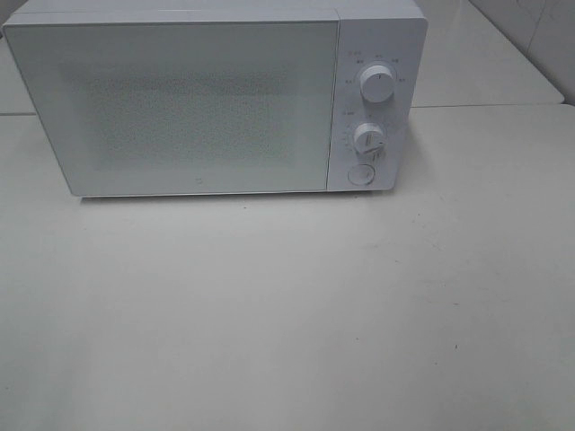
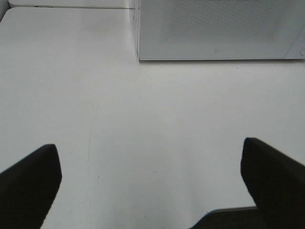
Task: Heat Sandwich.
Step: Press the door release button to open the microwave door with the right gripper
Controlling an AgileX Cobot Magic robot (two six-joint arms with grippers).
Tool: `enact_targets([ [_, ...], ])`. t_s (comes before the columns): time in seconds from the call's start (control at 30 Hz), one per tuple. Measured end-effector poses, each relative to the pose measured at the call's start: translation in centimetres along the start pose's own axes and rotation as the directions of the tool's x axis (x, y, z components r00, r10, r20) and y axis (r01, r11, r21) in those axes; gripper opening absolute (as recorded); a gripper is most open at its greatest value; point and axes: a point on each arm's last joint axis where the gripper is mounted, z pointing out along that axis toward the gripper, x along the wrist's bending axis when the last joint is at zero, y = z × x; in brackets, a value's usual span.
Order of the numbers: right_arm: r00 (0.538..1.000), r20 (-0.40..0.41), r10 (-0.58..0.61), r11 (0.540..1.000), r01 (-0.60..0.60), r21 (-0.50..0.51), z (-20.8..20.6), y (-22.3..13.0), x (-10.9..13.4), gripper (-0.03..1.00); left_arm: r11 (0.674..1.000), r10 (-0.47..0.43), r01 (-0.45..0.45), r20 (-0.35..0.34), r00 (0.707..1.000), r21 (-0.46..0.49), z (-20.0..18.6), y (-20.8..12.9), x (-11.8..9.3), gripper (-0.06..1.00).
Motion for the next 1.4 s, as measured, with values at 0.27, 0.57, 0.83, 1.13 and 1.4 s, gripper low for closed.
enact_targets([
  [0.27,1.000,-0.001,0.000,1.000,0.000,-0.007,-0.2,0.1,0.0,0.76,1.000,0.000,0.000,0.000,1.000,0.000,0.0,0.0,0.0,0.96],
  [0.57,1.000,-0.007,0.000,0.996,-0.001,-0.086,-0.2,2.6,0.2,0.76,1.000,0.000,0.000,0.000,1.000,0.000,0.0,0.0,0.0,0.96],
  [0.83,1.000,-0.013,-0.002,0.988,0.000,-0.157,2.4,5.0,0.4,0.76,1.000,0.000,0.000,0.000,1.000,0.000,0.0,0.0,0.0,0.96],
  [1.13,1.000,-0.014,-0.003,0.988,0.001,-0.155,7.2,6.2,0.5,0.76,1.000,0.000,0.000,0.000,1.000,0.000,0.0,0.0,0.0,0.96],
  [1.4,1.000,-0.017,-0.004,0.984,0.001,-0.176,11.7,7.4,0.7,0.76,1.000,0.000,0.000,0.000,1.000,0.000,0.0,0.0,0.0,0.96],
])
